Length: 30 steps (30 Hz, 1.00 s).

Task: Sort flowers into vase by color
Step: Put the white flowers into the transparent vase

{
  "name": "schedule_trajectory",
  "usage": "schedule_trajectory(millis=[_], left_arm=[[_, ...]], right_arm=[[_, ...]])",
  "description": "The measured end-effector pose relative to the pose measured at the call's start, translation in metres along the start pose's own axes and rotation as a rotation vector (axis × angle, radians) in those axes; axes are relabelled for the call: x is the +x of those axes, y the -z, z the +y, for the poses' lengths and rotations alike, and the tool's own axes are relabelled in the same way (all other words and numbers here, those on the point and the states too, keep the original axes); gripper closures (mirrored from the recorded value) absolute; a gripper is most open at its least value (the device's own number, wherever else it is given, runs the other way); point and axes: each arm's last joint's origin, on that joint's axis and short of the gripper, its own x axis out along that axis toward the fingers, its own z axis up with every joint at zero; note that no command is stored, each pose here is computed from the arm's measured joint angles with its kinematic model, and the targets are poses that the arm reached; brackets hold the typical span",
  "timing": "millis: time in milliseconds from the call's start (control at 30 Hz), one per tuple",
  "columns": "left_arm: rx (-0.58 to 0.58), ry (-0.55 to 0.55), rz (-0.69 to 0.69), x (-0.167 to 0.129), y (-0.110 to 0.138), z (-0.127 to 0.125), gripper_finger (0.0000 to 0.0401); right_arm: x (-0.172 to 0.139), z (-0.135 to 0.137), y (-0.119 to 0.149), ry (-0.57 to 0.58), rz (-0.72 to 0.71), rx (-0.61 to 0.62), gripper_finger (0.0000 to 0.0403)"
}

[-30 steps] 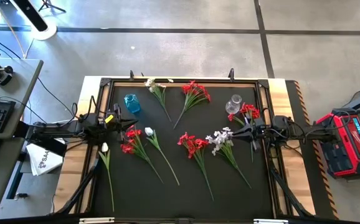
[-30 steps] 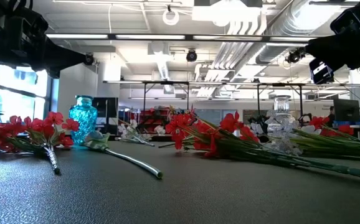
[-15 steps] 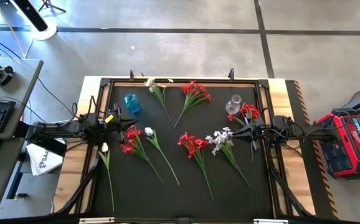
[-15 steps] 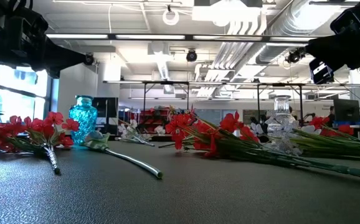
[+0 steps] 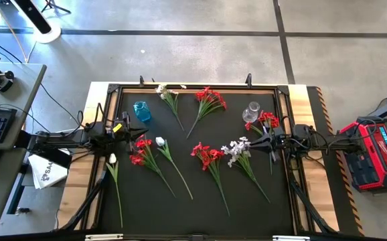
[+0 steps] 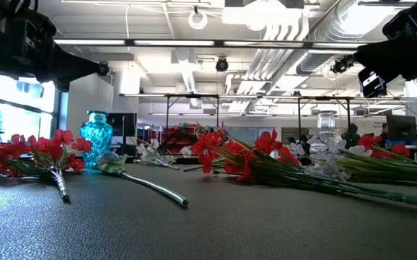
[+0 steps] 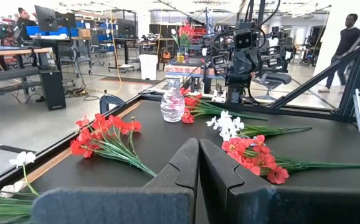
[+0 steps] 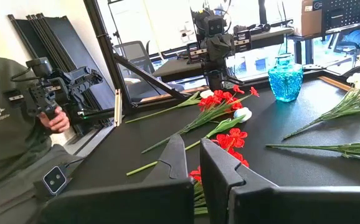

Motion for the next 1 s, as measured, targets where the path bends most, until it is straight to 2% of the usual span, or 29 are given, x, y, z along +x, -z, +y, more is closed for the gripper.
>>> schedule_trajectory(millis=[167, 300, 467, 667, 733, 900, 933, 1000], left_arm=[[-0.034, 0.000, 0.000, 0.000, 0.000, 0.000, 0.0400], [-0.019, 0.000, -0.009, 0.000, -0.001, 0.000, 0.0400], [-0.018, 0.000, -0.007, 0.000, -0.001, 0.000, 0.0400], [-0.029, 0.000, -0.006, 0.000, -0.001, 0.000, 0.0400], [-0.054, 0.000, -0.006, 0.000, -0.001, 0.000, 0.0400], [-0.101, 0.000, -0.006, 0.000, -0.001, 0.000, 0.0400], [-0.092, 0.001, -0.007, 0.000, -0.001, 0.000, 0.0400], [-0.071, 0.001, -0.011, 0.000, -0.001, 0.000, 0.0400]], right_arm=[[0.000, 0.000, 0.000, 0.000, 0.000, 0.000, 0.0403], [0.000, 0.000, 0.000, 0.001, 0.000, -0.004, 0.0403], [0.000, -0.002, 0.000, 0.052, -0.005, -0.240, 0.0403], [0.000, -0.003, -0.001, 0.095, -0.013, -0.288, 0.0403], [0.000, -0.003, -0.002, 0.092, -0.024, -0.193, 0.0403], [-0.002, -0.002, -0.018, 0.134, -0.245, 0.262, 0.0403], [-0.003, -0.002, -0.022, 0.135, -0.296, 0.307, 0.0403], [-0.005, 0.000, -0.029, 0.107, -0.366, 0.312, 0.0403]])
